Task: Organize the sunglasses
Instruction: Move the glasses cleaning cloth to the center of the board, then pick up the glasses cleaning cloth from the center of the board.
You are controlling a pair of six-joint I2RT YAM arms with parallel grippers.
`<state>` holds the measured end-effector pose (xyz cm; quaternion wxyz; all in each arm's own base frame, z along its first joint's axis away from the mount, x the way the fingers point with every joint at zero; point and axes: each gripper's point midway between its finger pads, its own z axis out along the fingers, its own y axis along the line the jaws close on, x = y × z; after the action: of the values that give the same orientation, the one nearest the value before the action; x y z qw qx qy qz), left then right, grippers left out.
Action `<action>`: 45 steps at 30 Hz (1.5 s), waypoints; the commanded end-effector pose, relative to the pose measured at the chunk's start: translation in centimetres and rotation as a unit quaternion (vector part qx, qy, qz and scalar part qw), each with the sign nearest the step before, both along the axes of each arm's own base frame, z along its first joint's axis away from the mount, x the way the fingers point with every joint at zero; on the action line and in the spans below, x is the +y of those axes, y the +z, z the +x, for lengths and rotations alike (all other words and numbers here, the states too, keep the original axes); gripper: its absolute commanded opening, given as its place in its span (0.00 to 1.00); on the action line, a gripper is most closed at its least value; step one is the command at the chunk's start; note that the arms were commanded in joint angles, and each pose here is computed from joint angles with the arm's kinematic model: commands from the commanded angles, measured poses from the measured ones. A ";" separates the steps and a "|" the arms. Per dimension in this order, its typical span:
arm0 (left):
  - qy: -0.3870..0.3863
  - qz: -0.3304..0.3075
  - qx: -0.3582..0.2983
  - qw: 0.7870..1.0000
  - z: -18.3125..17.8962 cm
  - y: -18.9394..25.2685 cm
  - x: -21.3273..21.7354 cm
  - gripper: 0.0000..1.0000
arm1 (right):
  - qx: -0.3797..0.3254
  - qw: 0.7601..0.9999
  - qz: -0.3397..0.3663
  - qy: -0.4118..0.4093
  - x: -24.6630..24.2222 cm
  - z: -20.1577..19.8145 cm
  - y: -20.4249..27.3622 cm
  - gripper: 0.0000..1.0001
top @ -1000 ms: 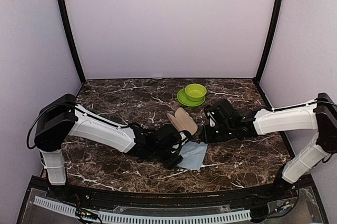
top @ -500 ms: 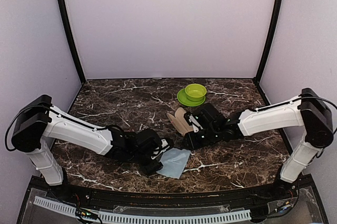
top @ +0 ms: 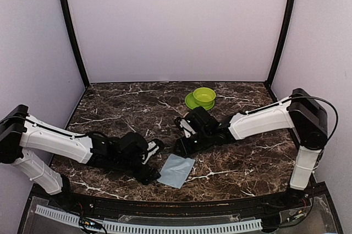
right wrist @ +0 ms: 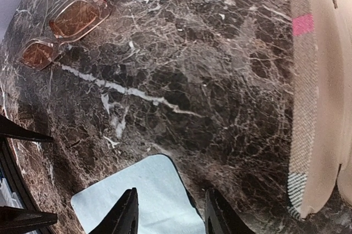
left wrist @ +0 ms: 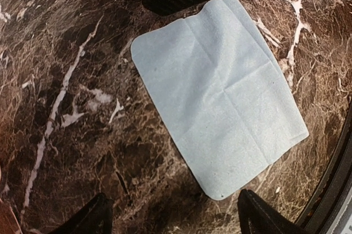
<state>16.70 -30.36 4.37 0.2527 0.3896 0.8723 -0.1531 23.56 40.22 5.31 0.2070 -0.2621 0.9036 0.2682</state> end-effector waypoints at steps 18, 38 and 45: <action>0.094 -0.082 0.017 0.992 0.3 1.7 2.5 0.82 | -0.051 0.991 -0.110 0.050 2.8 0.2 -2.8 0.47; 0.095 -0.073 0.020 0.993 0.5 1.1 3.0 0.82 | -0.081 0.975 -0.200 0.061 1.1 -1.7 -5.7 0.30; 0.099 -0.073 0.027 0.992 0.3 0.7 3.1 0.82 | -0.090 0.971 -0.212 0.060 0.6 -2.0 -6.3 0.21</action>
<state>17.06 -27.54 5.14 0.2710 0.2848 0.8983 -0.1960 22.94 42.92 2.08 0.2435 -0.3643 0.8933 0.1005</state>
